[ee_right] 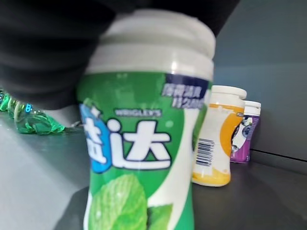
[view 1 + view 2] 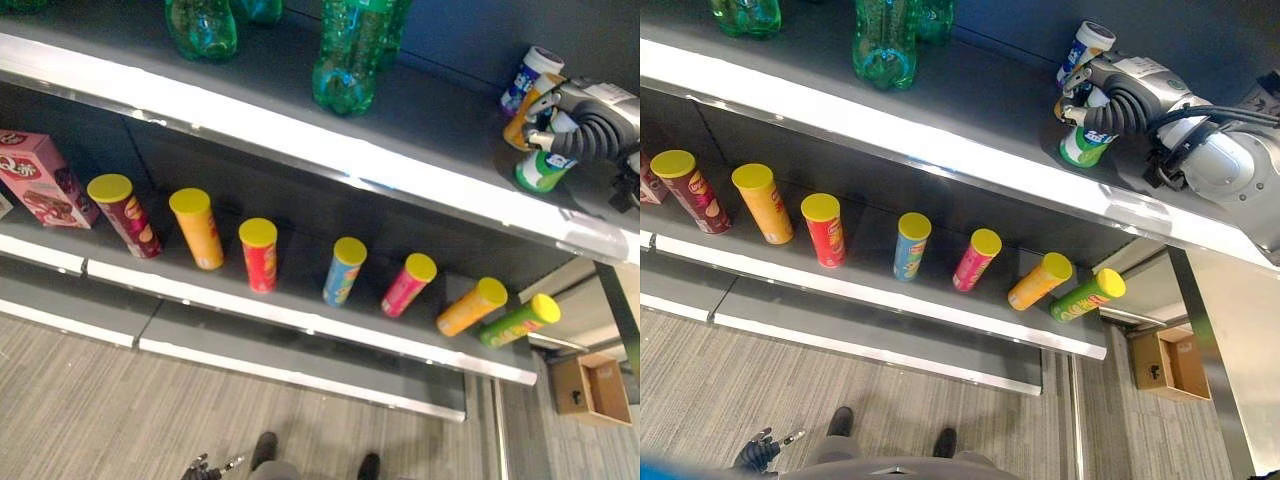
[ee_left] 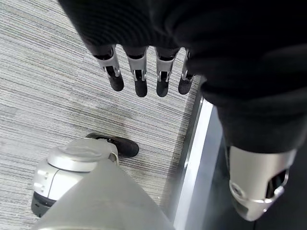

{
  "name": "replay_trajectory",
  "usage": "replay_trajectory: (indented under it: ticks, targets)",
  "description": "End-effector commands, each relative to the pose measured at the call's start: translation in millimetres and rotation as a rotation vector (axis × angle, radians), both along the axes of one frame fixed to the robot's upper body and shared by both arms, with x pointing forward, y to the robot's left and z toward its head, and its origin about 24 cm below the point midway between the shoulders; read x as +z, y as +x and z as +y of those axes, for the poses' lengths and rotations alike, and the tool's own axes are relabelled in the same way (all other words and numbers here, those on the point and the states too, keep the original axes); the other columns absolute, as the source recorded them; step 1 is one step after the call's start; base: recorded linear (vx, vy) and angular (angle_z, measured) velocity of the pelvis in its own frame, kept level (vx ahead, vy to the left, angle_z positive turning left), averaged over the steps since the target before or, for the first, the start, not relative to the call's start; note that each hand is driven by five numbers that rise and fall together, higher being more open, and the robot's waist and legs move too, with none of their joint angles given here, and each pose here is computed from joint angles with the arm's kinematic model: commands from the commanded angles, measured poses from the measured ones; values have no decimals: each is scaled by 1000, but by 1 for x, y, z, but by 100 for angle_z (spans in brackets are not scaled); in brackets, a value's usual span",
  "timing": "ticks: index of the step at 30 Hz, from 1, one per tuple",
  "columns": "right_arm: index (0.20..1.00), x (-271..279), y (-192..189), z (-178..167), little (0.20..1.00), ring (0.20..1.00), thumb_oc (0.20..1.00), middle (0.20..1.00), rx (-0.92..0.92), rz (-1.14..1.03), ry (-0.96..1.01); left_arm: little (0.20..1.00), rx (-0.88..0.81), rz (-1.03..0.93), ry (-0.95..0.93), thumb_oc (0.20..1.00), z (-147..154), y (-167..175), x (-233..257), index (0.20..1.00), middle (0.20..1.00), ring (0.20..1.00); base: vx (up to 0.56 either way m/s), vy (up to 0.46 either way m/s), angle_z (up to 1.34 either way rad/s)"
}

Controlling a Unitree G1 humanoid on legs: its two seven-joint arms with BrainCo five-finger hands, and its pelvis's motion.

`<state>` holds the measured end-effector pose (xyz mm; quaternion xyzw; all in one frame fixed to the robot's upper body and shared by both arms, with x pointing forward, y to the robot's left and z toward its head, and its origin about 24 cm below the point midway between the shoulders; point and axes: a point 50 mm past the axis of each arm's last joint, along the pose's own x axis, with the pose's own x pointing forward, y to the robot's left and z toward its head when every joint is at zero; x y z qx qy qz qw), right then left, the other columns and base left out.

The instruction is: Put the goods on the table back onto the shelves and tidy them up.

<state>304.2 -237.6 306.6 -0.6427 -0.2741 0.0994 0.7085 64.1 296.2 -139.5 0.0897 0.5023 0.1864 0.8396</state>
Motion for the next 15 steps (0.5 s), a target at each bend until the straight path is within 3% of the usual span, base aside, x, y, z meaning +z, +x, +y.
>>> replay_trajectory:
  ticks: [1, 2, 3, 15]
  targets:
    - [250, 18, 2, -1, 250, 250, 250, 250, -2, -49, 62, 1000, -37, -25, 64, 1000, 17, 16, 10, 1000, 1000, 1000, 0, 0, 0]
    - [376, 18, 2, -2, 376, 376, 376, 376, -4, -51, 62, 1000, -38, -24, 63, 1000, 17, 16, 10, 1000, 1000, 1000, 0, 0, 0]
    - [1000, 17, 3, -2, 1000, 1000, 1000, 1000, -6, -49, 60, 1000, -40, -25, 64, 1000, 17, 16, 10, 1000, 1000, 1000, 0, 0, 0]
    - [1000, 16, 2, -5, 1000, 1000, 1000, 1000, -21, -50, 62, 1000, -38, -26, 61, 1000, 16, 16, 10, 1000, 1000, 1000, 0, 0, 0]
